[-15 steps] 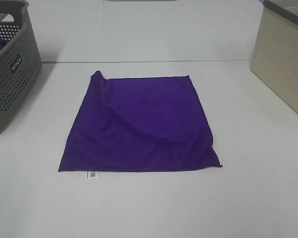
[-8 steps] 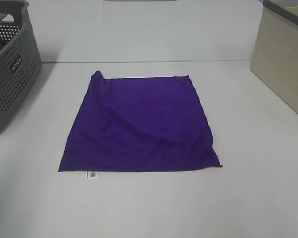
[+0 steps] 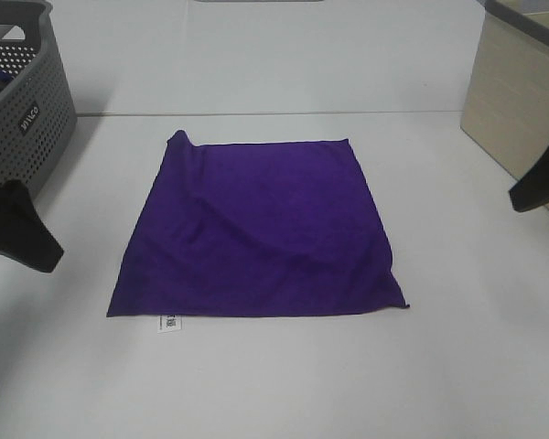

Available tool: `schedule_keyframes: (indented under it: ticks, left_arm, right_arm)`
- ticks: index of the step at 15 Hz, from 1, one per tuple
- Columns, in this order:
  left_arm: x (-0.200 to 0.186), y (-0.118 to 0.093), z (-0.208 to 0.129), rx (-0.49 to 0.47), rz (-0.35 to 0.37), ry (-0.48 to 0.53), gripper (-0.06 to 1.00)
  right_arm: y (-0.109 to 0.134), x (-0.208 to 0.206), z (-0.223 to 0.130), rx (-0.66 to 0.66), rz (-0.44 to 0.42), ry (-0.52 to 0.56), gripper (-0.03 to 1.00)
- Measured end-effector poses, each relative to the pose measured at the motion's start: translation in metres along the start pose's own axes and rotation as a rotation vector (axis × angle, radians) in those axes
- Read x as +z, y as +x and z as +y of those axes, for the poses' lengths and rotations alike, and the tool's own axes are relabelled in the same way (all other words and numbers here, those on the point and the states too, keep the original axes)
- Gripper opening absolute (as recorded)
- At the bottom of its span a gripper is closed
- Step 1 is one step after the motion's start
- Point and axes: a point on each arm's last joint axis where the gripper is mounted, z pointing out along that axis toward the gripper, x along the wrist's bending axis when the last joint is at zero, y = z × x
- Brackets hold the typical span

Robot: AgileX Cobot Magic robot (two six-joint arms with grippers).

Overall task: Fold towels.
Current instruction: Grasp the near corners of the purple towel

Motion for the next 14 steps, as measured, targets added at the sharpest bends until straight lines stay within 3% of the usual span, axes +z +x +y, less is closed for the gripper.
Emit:
schedule_keyframes:
  ticks: [1,2,3,7,10,14]
  left_arm:
    - [0.012,0.012,0.003,-0.014,-0.053,0.003,0.99]
    - [0.025,0.022,0.006,-0.022,-0.1,-0.005,0.99]
    - [0.038,0.03,0.009,-0.02,-0.13,-0.009,0.99]
    - [0.084,0.049,0.011,-0.053,-0.192,0.013,0.99]
    - [0.102,0.057,0.012,-0.076,-0.196,-0.001,0.99]
    - [0.104,0.058,0.013,-0.088,-0.206,-0.01,0.99]
  right_arm:
    - [-0.003,0.012,0.004,-0.014,0.169,0.012,0.77]
    - [-0.005,0.022,0.009,-0.014,0.281,0.002,0.77]
    - [-0.009,0.031,0.012,-0.003,0.322,0.0,0.77]
    - [-0.035,0.05,0.016,0.004,0.121,-0.012,0.77]
    - [-0.039,0.052,0.017,0.076,0.086,-0.015,0.77]
    - [-0.058,0.098,0.009,0.159,0.119,0.126,0.88]
